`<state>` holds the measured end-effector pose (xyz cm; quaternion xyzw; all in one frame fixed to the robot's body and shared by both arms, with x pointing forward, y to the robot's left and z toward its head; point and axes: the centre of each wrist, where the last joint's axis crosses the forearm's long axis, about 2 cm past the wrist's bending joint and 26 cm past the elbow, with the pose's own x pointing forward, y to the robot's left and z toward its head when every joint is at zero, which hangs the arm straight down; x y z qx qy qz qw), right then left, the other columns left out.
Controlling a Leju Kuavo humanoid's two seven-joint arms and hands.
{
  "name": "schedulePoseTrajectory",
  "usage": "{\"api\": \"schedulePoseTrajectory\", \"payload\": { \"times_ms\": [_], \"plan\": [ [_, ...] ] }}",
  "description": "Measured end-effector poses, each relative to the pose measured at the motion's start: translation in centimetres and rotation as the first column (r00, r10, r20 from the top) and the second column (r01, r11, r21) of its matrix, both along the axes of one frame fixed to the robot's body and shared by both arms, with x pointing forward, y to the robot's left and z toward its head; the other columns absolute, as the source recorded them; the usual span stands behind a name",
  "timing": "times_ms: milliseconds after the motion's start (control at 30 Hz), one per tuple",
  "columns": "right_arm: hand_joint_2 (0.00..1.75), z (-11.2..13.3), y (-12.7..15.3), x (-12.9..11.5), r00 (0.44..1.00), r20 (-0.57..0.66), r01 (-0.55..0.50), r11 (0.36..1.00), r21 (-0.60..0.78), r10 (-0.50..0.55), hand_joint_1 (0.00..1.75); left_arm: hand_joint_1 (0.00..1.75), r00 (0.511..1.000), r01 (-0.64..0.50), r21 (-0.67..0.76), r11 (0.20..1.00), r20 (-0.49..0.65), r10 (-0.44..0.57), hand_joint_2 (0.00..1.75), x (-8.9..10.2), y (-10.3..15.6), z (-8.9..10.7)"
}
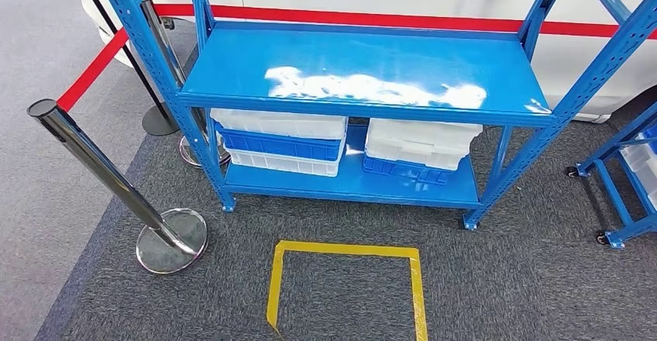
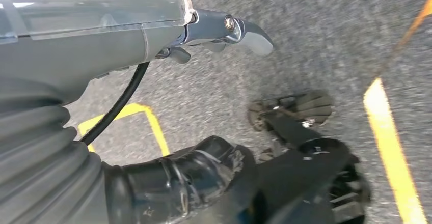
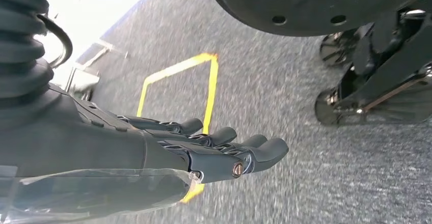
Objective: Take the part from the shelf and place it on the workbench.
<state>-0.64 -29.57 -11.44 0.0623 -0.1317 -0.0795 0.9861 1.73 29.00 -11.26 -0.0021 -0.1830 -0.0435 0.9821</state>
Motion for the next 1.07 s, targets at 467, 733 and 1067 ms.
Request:
{"api": "schedulePoseTrajectory", "payload": {
  "times_ms": [467,733,1067],
  "plan": [
    [0.00,0.3,-0.2,1.1,0.985,-0.047,-0.174,0.974,-0.147,0.168,0.00,0.00,0.988,-0.046,0.012,0.999,-0.147,0.047,0.00,-2.0,0.7,0.1],
    [0.00,0.3,-0.1,1.2,0.986,-0.034,-0.165,0.975,-0.148,0.162,0.00,0.00,0.987,-0.064,0.012,0.998,-0.144,0.066,0.00,-2.0,0.8,0.1],
    [0.00,0.3,-0.1,1.3,0.987,-0.029,-0.158,0.976,-0.148,0.156,0.00,0.00,0.987,-0.066,0.012,0.998,-0.144,0.067,0.00,-2.1,0.8,0.1]
  ]
}}
